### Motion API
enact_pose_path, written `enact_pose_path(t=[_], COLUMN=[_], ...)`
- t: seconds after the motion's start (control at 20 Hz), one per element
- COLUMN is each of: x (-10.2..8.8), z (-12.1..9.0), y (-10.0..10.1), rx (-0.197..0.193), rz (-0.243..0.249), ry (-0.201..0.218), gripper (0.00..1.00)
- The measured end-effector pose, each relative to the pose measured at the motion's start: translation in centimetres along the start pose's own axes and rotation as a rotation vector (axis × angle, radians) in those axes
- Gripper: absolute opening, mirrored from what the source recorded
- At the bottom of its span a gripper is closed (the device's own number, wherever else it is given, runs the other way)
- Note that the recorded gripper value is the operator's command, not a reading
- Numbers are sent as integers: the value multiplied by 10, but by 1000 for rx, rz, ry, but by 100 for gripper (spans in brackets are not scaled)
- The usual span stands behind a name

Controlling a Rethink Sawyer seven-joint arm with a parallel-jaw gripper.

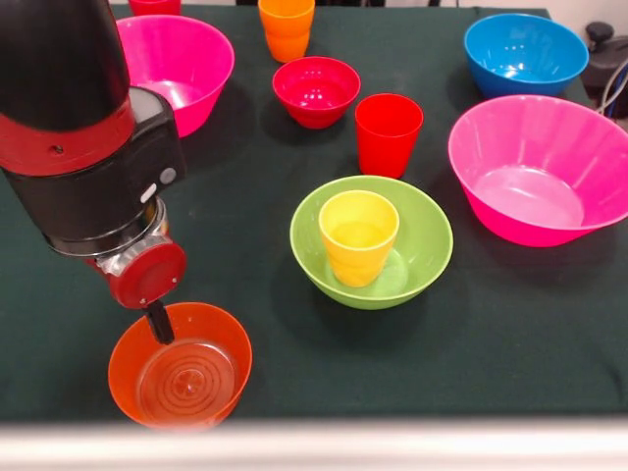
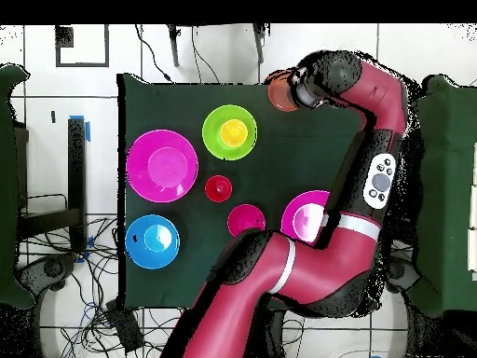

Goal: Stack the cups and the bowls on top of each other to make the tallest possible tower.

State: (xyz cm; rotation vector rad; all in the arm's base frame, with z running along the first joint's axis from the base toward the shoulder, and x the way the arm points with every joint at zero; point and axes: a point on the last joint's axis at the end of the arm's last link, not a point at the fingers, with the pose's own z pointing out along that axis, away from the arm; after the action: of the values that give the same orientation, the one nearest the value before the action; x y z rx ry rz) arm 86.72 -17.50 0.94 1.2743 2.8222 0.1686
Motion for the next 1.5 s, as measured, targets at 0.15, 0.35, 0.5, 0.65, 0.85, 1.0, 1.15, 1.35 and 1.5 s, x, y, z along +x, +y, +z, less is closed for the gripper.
enact_pose_path(t=[0.15,0.35,0.5,0.65,0.85,1.0,1.15,1.35,1.5], x=[2,6,9,11,13,13,7,2,0], z=[7,17,28,37,50,51,44,36,34], y=[-2,-5,-11,-16,-24,-25,-23,-22,-23], rx=[5,14,32,53,88,93,90,91,95], rz=[0,0,-3,-9,-19,-21,-22,-23,-25], ry=[7,16,22,21,12,10,-12,-31,-40], gripper=[100,100,100,100,0,0,0,0,0])
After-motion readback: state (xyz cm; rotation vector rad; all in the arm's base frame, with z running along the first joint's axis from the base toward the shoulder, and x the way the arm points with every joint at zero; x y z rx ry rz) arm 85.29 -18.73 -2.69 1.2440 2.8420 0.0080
